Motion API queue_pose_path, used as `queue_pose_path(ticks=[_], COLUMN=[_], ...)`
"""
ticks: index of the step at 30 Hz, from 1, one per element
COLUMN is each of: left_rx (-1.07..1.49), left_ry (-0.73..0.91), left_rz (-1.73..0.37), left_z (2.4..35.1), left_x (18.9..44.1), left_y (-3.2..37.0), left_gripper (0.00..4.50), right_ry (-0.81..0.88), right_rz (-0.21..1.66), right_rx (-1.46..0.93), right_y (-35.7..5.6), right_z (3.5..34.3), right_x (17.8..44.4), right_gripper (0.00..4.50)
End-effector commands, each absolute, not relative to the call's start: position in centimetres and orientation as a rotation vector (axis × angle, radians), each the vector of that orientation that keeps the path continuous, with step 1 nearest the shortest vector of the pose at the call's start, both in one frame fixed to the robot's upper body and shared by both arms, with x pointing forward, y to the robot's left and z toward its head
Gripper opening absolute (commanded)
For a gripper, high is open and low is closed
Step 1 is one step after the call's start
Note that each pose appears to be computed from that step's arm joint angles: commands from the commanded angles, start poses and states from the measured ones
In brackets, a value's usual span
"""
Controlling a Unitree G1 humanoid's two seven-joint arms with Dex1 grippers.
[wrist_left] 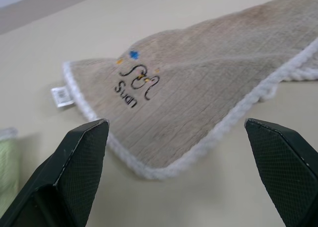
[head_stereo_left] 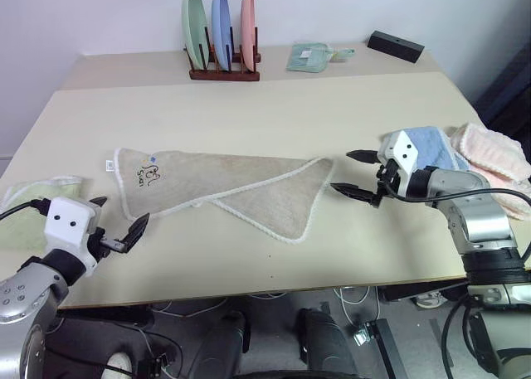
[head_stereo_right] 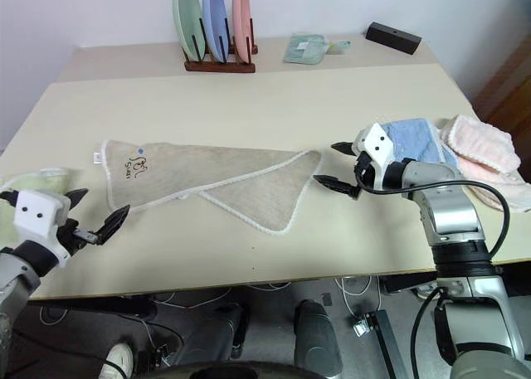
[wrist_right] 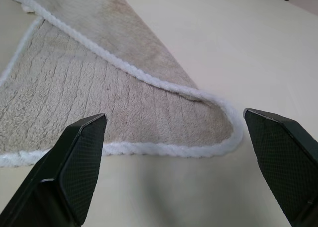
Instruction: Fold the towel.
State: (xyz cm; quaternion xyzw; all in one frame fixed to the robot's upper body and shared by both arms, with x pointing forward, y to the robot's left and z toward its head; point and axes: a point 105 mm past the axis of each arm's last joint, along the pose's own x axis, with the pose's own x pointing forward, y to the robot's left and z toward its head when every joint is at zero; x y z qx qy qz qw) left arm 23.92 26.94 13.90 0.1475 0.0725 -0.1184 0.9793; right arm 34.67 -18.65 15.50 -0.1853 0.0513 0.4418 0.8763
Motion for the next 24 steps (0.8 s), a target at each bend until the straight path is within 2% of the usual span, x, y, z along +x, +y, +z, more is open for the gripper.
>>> queue_pose_path(ticks=[1, 6, 13, 21, 24], left_rx=[0.325, 0.328, 0.461, 0.643, 0.685], left_ry=[0.121, 0.116, 0.195, 0.285, 0.313], left_rz=[-0.245, -0.265, -0.428, -0.384, -0.332], left_z=[14.7, 14.7, 13.3, 11.6, 11.3], left_x=[24.1, 24.3, 24.3, 25.4, 26.7], left_y=[27.0, 26.4, 23.7, 25.6, 27.6], left_gripper=[4.46, 4.46, 4.46, 4.46, 4.46], right_ry=[0.056, 0.048, 0.036, 0.027, 0.022], right_rz=[0.907, 0.909, 0.929, 0.952, 0.941], right_rx=[-0.412, -0.411, -0.39, -0.356, -0.349], right_y=[-19.1, -18.5, -17.0, -15.5, -15.5], right_z=[17.0, 17.0, 16.8, 16.5, 16.6], right_x=[34.2, 34.1, 33.8, 33.4, 33.4], right_gripper=[4.5, 4.5, 4.5, 4.5, 4.5])
